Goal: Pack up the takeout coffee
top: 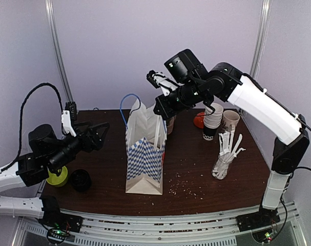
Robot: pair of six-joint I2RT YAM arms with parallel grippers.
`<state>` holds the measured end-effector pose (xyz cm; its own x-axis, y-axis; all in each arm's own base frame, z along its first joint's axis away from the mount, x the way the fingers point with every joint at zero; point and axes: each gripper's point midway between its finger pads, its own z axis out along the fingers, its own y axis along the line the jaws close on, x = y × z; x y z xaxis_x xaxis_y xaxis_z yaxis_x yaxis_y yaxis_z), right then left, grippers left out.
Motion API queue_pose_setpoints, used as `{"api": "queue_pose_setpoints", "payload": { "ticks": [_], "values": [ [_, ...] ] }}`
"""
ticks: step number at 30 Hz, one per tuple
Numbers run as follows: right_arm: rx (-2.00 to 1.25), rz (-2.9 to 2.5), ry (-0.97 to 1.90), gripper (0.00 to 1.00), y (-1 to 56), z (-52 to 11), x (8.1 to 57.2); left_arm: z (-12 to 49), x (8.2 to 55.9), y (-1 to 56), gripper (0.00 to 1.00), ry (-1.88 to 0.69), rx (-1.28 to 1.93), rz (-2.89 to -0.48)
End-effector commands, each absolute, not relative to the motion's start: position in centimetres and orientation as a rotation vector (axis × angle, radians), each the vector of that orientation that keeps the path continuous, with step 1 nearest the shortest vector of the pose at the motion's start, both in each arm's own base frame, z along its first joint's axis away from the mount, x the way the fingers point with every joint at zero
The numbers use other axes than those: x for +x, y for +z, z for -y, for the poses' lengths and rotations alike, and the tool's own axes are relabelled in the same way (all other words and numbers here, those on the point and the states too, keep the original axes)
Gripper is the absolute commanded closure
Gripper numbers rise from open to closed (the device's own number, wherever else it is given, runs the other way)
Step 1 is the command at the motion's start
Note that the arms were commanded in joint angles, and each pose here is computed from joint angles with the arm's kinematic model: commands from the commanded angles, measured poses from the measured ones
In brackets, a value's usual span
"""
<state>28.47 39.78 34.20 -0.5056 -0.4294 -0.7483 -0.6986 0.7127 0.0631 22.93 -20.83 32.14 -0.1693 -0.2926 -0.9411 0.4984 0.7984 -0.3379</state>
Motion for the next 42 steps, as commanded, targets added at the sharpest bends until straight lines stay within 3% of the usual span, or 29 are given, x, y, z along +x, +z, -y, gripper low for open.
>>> {"api": "queue_pose_setpoints", "payload": {
  "ticks": [1, 4, 6, 8, 13, 18, 23, 32, 42],
  "values": [
    [-0.912, -2.214, 0.461, 0.79, 32.3, -40.8, 28.0, 21.0, 22.8, 32.9, 0.02, -0.75, 0.151, -1.56],
    [-0.919, -2.178, 0.473, 0.44, 33.4, -41.0, 27.3, 20.9, 22.7, 33.1, 0.02, -0.751, 0.151, -1.558],
    [-0.895, -2.151, 0.498, 0.33, 34.8, -40.7, 27.1, 20.8, 22.7, 33.3, 0.02, -0.749, 0.153, -1.553],
    [-0.857, -2.117, 0.527, 0.29, 36.6, -40.2, 26.9, 20.8, 22.7, 33.6, 0.02, -0.744, 0.153, -1.548],
    [-0.714, -1.991, 0.6, 0.26, 41.8, -37.1, 25.9, 20.9, 22.6, 34.9, 0.02, -0.751, 0.172, -1.519],
    [-0.6, -1.912, 0.646, 0.24, 42.7, -33.4, 24.5, 22.7, 22.3, 36.5, 0.02, -0.775, 0.267, -1.512],
    [-0.537, -1.935, 0.668, 0.23, 39.1, -31.8, 23.8, 25.4, 22.3, 36.9, 0.02, -0.8, 0.383, -1.538],
    [-0.453, -2.017, 0.808, 0.22, 34.8, -34.7, 24.3, 27.4, 24.6, 34.8, 0.02, -0.712, 0.391, -1.673],
    [-0.393, -2.194, 0.768, 0.23, 29.8, -37.3, 25.9, 28.8, 25.4, 34.0, 0.06, -0.707, 0.412, -1.707]
  ]
}}
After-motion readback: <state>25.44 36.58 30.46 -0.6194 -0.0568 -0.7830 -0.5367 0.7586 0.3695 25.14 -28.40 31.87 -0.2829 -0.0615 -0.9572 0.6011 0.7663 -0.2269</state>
